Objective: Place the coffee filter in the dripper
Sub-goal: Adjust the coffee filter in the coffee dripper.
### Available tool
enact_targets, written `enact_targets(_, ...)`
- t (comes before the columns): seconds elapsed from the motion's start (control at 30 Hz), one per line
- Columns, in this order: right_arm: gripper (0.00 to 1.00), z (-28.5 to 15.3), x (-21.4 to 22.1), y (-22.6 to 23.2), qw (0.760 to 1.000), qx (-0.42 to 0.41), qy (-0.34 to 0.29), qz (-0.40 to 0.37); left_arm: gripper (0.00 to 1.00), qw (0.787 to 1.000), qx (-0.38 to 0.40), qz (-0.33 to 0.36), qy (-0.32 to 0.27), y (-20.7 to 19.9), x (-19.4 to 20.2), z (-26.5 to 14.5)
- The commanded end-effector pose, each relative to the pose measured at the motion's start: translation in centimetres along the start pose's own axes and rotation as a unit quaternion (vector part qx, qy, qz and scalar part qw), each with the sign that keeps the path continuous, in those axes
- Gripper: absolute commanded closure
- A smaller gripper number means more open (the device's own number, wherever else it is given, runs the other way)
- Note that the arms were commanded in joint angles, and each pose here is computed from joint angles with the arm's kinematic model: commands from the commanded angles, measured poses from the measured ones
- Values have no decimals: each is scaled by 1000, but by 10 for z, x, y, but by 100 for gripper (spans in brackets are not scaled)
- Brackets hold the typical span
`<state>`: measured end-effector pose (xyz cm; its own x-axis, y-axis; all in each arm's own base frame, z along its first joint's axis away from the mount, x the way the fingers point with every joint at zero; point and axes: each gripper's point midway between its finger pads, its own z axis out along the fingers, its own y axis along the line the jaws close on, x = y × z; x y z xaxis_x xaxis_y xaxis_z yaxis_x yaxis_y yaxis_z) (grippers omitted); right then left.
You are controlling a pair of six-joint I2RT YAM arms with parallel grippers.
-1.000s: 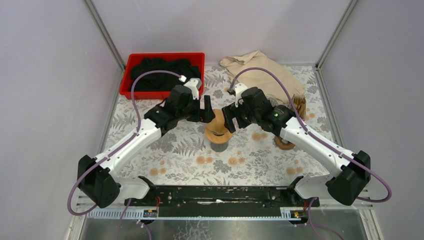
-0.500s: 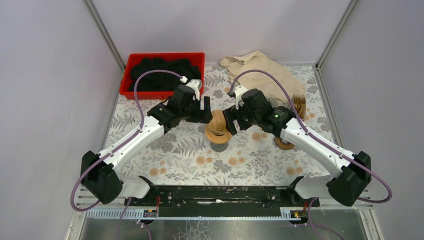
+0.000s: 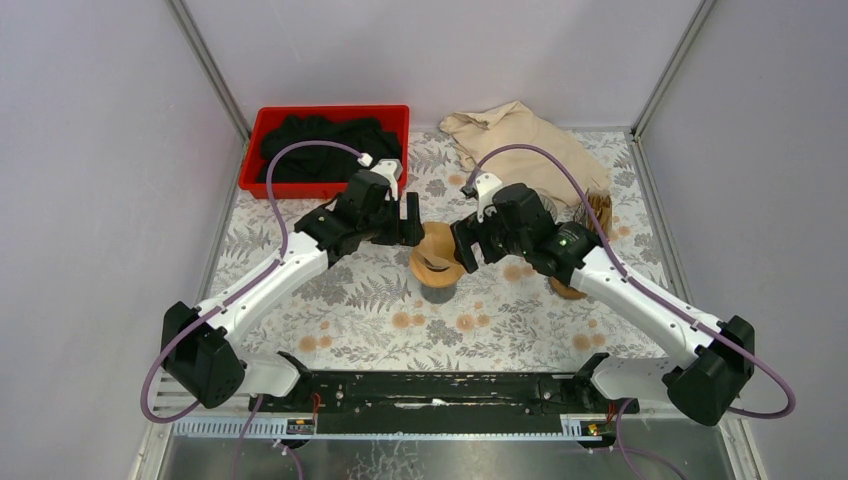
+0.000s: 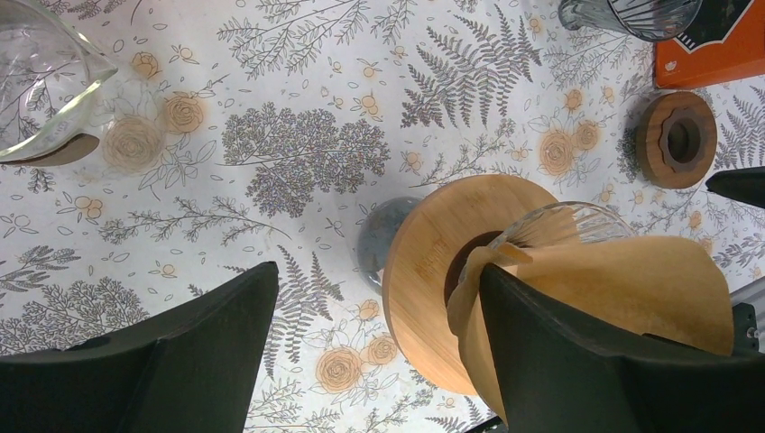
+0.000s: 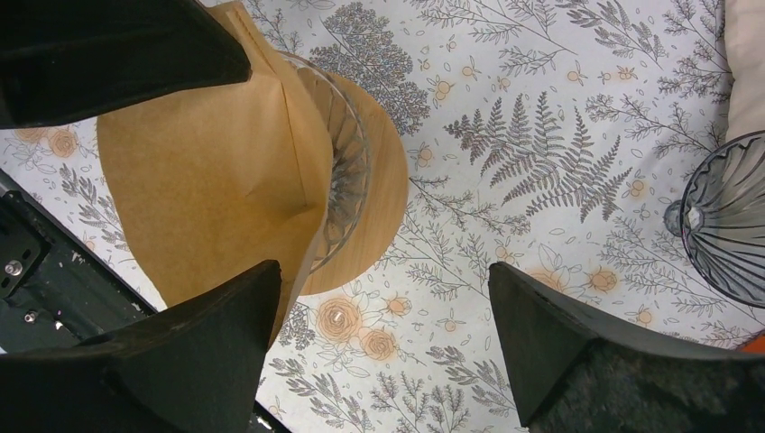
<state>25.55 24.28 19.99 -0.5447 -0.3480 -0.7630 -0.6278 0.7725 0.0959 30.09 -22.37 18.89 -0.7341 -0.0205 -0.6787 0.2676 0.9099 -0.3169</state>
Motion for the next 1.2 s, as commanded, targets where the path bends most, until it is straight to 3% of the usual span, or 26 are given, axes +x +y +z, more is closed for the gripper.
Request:
enact_targets(0.0, 8, -8, 14, -1, 1000, -4, 13, -18, 12, 999, -39, -5, -15, 15, -11, -3)
enact_targets(0.23, 8, -7, 11, 5, 1000, -19, 3, -10, 12, 1000, -22, -6, -17, 8, -12, -5)
enact_targets(0.7, 5, -30, -47, 16, 992, -41, -121, -1, 7, 998, 52, 2, -43, -19, -26, -19)
enact_targets(1.17, 2, -34, -16, 11, 981, -44, -186, 1, 0, 992, 75, -23, -97, -23, -40, -45)
